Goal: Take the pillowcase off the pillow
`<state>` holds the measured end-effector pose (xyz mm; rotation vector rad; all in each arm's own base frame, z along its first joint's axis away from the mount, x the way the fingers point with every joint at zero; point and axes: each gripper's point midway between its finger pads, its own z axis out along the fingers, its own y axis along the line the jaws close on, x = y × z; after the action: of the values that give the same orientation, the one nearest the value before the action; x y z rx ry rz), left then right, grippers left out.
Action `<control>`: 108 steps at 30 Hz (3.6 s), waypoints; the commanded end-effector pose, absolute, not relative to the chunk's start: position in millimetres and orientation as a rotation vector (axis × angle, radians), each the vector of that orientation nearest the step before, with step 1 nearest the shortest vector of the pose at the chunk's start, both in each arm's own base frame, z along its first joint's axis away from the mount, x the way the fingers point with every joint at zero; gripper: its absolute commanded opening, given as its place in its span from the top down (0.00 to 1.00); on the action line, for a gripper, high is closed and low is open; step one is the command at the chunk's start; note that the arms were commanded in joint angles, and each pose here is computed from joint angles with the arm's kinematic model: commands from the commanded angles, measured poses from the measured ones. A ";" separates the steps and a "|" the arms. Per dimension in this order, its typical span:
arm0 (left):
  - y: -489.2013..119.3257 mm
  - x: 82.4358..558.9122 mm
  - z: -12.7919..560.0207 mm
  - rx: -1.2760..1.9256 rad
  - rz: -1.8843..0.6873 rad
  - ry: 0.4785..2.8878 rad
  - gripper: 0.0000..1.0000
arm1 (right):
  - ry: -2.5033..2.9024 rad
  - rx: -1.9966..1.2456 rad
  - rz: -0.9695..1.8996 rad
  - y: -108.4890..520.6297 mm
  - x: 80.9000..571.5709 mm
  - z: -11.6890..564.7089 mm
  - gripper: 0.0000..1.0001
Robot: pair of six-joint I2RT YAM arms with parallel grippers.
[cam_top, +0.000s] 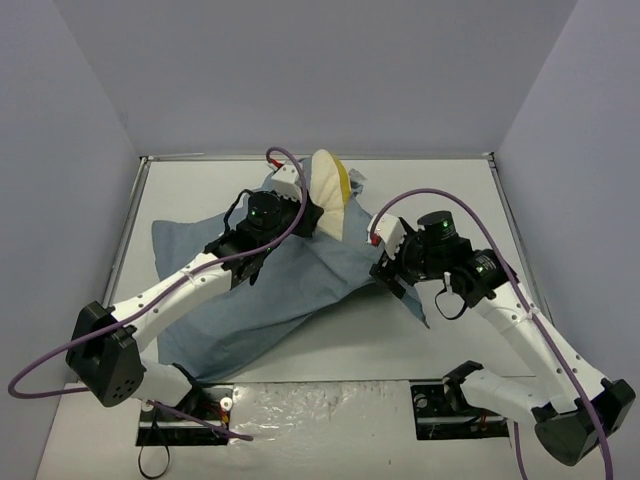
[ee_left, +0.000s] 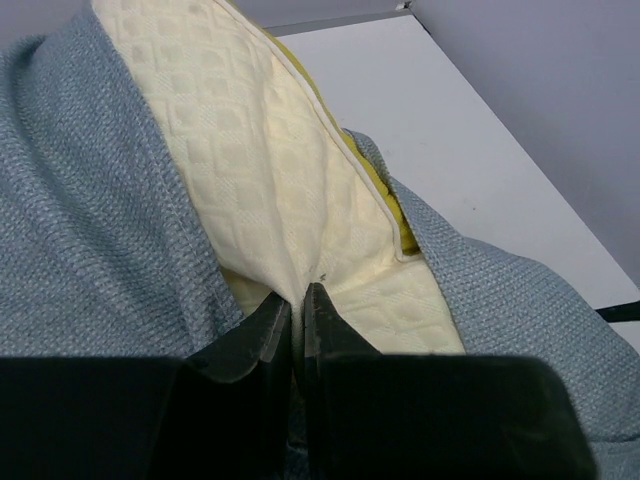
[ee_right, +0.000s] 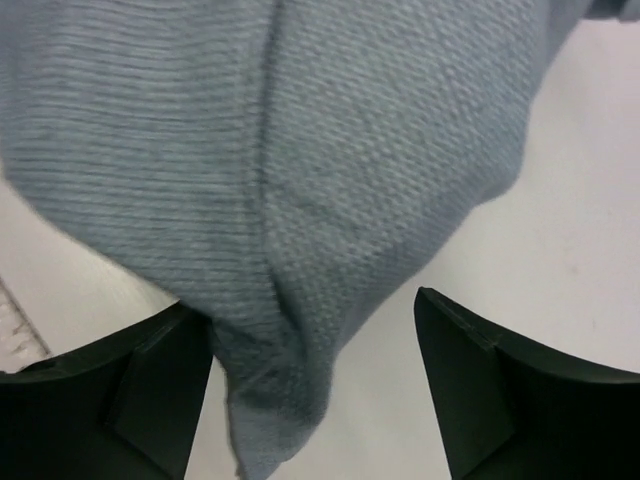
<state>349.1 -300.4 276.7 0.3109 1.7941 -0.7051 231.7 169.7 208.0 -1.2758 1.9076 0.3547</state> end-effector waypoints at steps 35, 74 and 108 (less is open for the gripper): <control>-110.7 349.6 506.2 -0.407 -0.986 1.072 0.98 | 1.984 -1.465 0.505 176.7 204.1 145.1 1.00; -371.0 365.3 351.6 0.104 -1.328 1.528 0.98 | 2.121 -0.288 0.412 150.7 314.1 283.1 0.00; -295.3 310.6 380.5 0.209 -0.953 1.695 0.06 | 1.891 -0.518 0.832 79.4 311.1 293.8 1.00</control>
<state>322.9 -357.9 355.0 0.2922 1.7077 -1.1737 309.9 104.3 253.5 -0.4172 2.0757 0.9347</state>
